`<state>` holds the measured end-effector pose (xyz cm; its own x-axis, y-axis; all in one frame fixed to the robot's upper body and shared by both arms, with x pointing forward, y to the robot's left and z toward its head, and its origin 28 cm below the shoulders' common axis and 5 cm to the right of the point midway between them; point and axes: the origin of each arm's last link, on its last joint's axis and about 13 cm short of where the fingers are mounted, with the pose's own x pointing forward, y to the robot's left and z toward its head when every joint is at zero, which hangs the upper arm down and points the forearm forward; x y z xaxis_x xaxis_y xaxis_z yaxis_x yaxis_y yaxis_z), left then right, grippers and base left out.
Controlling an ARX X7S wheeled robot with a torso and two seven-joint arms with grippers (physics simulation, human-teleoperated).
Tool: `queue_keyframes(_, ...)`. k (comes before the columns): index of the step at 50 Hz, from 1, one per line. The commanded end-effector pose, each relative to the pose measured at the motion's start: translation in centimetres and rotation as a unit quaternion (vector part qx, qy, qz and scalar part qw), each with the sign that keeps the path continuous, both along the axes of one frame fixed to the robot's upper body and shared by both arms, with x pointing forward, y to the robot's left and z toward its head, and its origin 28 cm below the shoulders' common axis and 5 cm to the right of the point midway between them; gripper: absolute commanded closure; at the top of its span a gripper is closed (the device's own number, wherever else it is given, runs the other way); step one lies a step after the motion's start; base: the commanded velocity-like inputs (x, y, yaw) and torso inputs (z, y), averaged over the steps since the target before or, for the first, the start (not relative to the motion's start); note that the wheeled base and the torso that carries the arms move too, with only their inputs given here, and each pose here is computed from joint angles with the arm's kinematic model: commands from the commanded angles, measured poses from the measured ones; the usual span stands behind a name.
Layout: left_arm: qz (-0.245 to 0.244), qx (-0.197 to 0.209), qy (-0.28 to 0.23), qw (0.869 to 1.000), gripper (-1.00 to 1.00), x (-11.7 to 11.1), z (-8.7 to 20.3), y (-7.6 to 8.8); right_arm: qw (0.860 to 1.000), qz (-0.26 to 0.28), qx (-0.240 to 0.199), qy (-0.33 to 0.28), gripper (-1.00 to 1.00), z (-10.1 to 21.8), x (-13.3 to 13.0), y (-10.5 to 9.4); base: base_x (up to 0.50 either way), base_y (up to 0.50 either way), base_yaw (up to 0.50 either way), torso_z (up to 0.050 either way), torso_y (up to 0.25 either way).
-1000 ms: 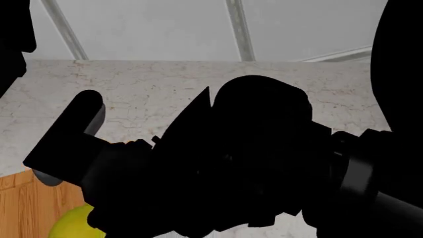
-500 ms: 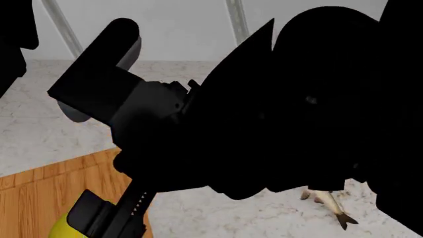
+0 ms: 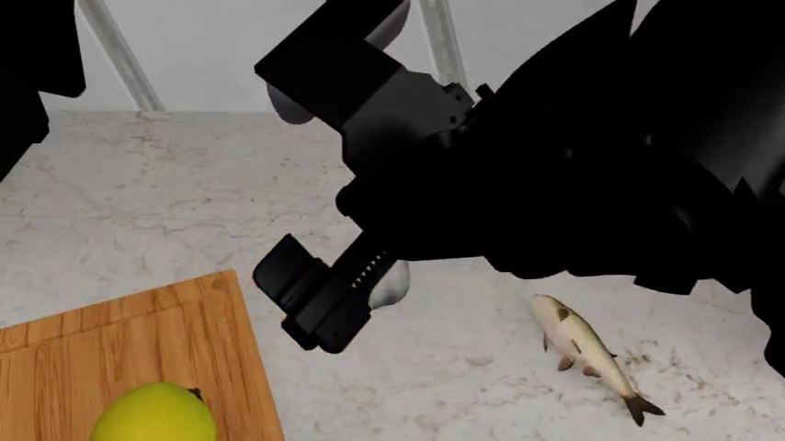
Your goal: Clear the non-vegetable object off the cutting board and place the vegetables onto it.
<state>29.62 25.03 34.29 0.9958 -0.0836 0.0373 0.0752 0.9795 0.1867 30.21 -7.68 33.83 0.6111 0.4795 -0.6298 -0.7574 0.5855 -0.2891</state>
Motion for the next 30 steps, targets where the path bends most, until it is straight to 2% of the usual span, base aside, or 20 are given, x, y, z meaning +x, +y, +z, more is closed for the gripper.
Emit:
queue_keyframes(1,-0.017,-0.013,-0.001,1.000,-1.00,0.1,0.0,-0.2,1.000,-0.018,0.011,-0.015,-1.00,-1.0,1.9,-0.3,0.00,0.00,0.00,0.000,0.000)
queue_keyframes(18,-0.015,-0.012,-0.001,1.000,-1.00,0.1,0.1,-0.2,0.999,-0.023,0.040,0.017,-1.00,-3.5,4.1,0.3,0.00,0.00,0.00,0.000,0.000)
queue_keyframes(30,-0.013,-0.011,-0.001,1.000,-1.00,0.0,0.1,-0.1,0.998,-0.042,0.037,0.013,-1.00,-4.4,5.7,0.0,0.00,0.00,0.00,0.000,0.000)
